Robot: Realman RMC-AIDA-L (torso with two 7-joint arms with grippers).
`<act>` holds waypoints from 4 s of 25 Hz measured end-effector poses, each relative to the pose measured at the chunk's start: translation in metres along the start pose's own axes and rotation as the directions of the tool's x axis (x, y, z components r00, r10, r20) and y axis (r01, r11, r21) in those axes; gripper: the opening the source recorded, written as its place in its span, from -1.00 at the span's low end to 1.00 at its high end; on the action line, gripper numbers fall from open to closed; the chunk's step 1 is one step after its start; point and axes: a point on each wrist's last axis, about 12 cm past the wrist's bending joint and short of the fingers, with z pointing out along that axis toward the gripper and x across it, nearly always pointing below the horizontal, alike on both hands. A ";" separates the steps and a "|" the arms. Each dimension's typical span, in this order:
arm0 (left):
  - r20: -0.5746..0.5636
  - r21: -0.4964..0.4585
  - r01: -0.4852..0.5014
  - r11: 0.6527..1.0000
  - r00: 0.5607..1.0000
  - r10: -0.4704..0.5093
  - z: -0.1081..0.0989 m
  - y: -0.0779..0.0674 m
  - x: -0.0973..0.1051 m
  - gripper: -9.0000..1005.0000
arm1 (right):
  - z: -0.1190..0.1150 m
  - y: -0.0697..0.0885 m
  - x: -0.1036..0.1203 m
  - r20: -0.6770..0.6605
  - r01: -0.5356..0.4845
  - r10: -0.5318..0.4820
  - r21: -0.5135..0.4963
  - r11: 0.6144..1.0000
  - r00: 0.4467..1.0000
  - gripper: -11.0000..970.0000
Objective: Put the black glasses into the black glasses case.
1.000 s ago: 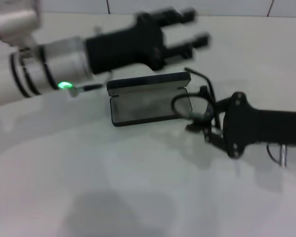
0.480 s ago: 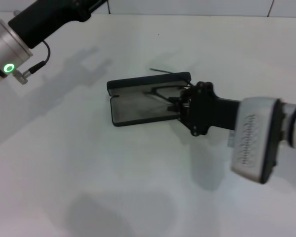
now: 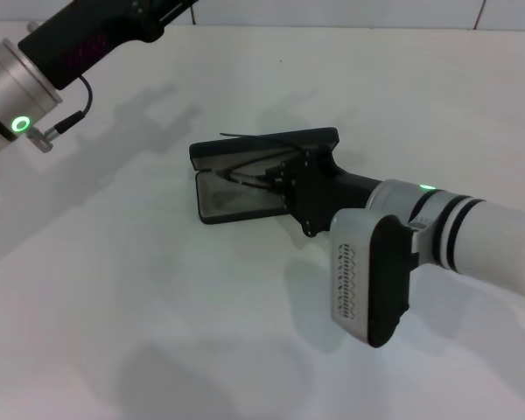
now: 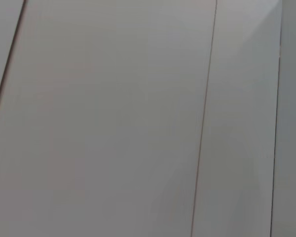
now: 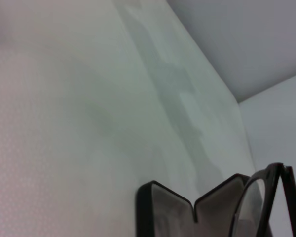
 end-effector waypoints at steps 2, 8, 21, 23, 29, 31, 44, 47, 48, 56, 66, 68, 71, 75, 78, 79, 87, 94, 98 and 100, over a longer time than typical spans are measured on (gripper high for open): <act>-0.001 0.000 -0.001 1.000 1.000 0.001 0.000 0.000 0.001 0.25 | 0.001 0.000 -0.001 -0.014 0.011 -0.010 0.012 1.000 1.000 -0.65; -0.005 -0.004 -0.003 1.000 1.000 0.003 -0.001 -0.001 0.003 0.25 | 0.005 0.006 -0.001 -0.033 0.036 -0.036 0.004 0.999 0.999 -0.63; -0.021 0.025 -0.002 1.000 1.000 0.003 0.003 -0.005 0.007 0.25 | 0.005 0.006 0.002 -0.065 0.017 -0.015 0.024 1.000 0.998 -0.59; -0.022 0.024 -0.001 1.000 1.000 0.002 0.003 -0.005 0.007 0.25 | 0.004 0.007 0.001 -0.064 0.009 -0.007 0.031 0.999 0.998 -0.58; -0.022 0.024 0.001 1.000 1.000 0.000 0.003 -0.005 0.007 0.25 | 0.000 0.007 -0.003 -0.052 -0.024 0.026 0.043 0.999 0.998 -0.56; -0.022 0.024 0.001 1.000 1.000 0.000 0.003 -0.005 0.007 0.25 | 0.000 0.009 -0.005 -0.045 -0.031 0.033 0.040 0.999 0.998 -0.55; -0.023 0.016 -0.008 1.000 1.000 0.009 0.000 -0.003 0.007 0.25 | -0.011 0.009 -0.010 -0.013 -0.065 0.066 0.056 0.996 0.998 -0.54; -0.022 0.011 -0.018 1.000 1.000 0.018 -0.001 -0.003 0.006 0.25 | -0.019 0.003 -0.009 0.025 -0.121 0.120 0.058 0.991 0.992 -0.54; -0.022 0.010 -0.020 1.000 1.000 0.020 -0.002 -0.003 0.006 0.25 | -0.023 0.001 -0.008 0.050 -0.143 0.141 0.050 0.988 0.989 -0.54; -0.157 -0.034 -0.035 0.999 0.987 0.029 0.002 0.005 0.018 0.25 | -0.087 -0.031 0.049 0.292 -0.498 0.515 -0.136 0.856 0.806 -0.54; -0.499 0.087 -0.094 0.992 0.857 0.125 0.041 0.000 0.047 0.25 | -0.175 -0.024 0.144 0.571 -0.880 0.729 -0.025 0.475 0.378 -0.52; -0.531 0.123 -0.107 0.987 0.833 0.157 0.045 -0.005 0.052 0.25 | -0.178 -0.020 0.145 0.577 -0.884 0.727 -0.018 0.468 0.373 -0.52; -0.572 0.135 -0.130 0.982 0.799 0.184 0.050 -0.007 0.058 0.25 | -0.176 -0.019 0.143 0.575 -0.882 0.729 -0.025 0.470 0.372 -0.51; -0.606 0.173 -0.147 0.974 0.764 0.223 0.054 -0.013 0.065 0.25 | -0.175 -0.018 0.142 0.574 -0.884 0.732 -0.031 0.467 0.367 -0.50; -0.611 0.198 -0.142 0.970 0.756 0.235 0.055 -0.017 0.067 0.25 | -0.175 -0.017 0.143 0.571 -0.886 0.735 -0.028 0.463 0.366 -0.50; -0.611 0.201 -0.138 0.970 0.756 0.234 0.054 -0.017 0.067 0.25 | -0.175 -0.016 0.143 0.570 -0.887 0.736 -0.028 0.462 0.365 -0.50; -0.606 0.242 -0.117 0.963 0.757 0.244 0.047 -0.023 0.070 0.24 | -0.175 -0.015 0.144 0.566 -0.890 0.740 -0.023 0.455 0.364 -0.48; -0.592 0.309 -0.154 0.939 0.742 0.316 0.035 -0.030 0.080 0.24 | -0.174 -0.014 0.146 0.552 -0.894 0.748 -0.011 0.449 0.368 -0.47; -0.576 0.306 -0.158 0.939 0.754 0.315 0.032 -0.032 0.081 0.24 | -0.174 -0.014 0.146 0.551 -0.894 0.748 -0.011 0.449 0.369 -0.46; -0.531 0.299 -0.150 0.942 0.794 0.295 0.031 -0.034 0.077 0.30 | -0.173 -0.015 0.145 0.551 -0.892 0.748 -0.014 0.452 0.370 -0.46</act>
